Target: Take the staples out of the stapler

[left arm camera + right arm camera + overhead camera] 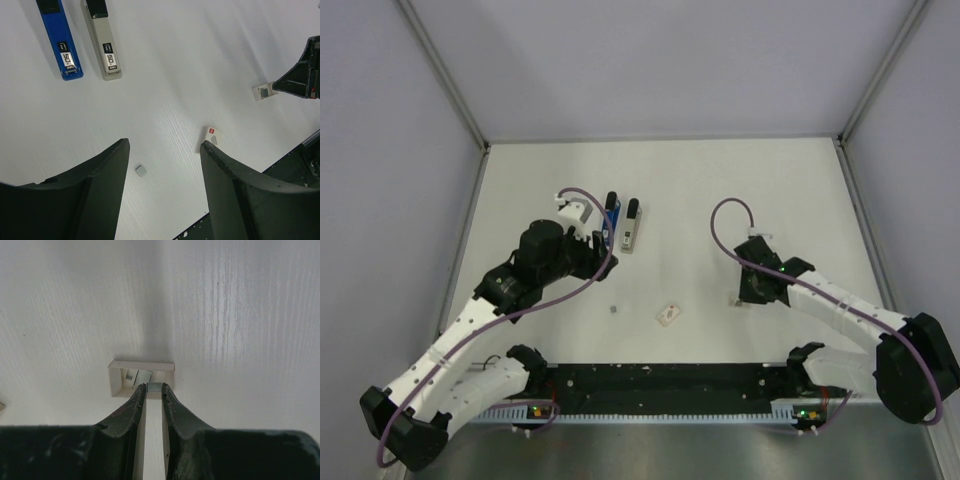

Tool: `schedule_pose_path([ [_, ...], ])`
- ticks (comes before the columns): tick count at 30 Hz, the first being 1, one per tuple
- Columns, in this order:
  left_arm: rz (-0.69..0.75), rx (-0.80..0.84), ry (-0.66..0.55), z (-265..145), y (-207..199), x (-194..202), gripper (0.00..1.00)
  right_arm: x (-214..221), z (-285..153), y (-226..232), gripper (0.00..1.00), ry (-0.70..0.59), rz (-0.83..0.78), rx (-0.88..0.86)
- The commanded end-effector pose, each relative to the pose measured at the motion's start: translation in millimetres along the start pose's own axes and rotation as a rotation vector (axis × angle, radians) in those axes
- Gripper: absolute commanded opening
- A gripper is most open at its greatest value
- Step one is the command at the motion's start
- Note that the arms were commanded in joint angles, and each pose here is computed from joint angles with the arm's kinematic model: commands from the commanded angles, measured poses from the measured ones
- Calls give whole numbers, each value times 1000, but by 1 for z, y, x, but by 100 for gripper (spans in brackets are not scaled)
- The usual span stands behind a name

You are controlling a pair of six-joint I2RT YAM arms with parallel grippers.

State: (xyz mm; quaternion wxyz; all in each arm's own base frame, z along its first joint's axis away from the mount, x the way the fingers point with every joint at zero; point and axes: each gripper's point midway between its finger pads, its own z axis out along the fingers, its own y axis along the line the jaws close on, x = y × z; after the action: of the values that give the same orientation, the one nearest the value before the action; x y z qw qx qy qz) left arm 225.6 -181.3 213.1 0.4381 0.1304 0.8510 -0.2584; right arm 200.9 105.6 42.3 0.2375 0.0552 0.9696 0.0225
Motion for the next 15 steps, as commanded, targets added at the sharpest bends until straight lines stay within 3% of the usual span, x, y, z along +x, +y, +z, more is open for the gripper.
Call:
schedule_pose_path([
  [1, 22, 12, -43, 0, -3, -11, 64, -9, 0, -4, 14, -47, 69, 14],
  [15, 24, 7, -43, 0, -2, -11, 65, -8, 6, -2, 15, -41, 82, 14],
])
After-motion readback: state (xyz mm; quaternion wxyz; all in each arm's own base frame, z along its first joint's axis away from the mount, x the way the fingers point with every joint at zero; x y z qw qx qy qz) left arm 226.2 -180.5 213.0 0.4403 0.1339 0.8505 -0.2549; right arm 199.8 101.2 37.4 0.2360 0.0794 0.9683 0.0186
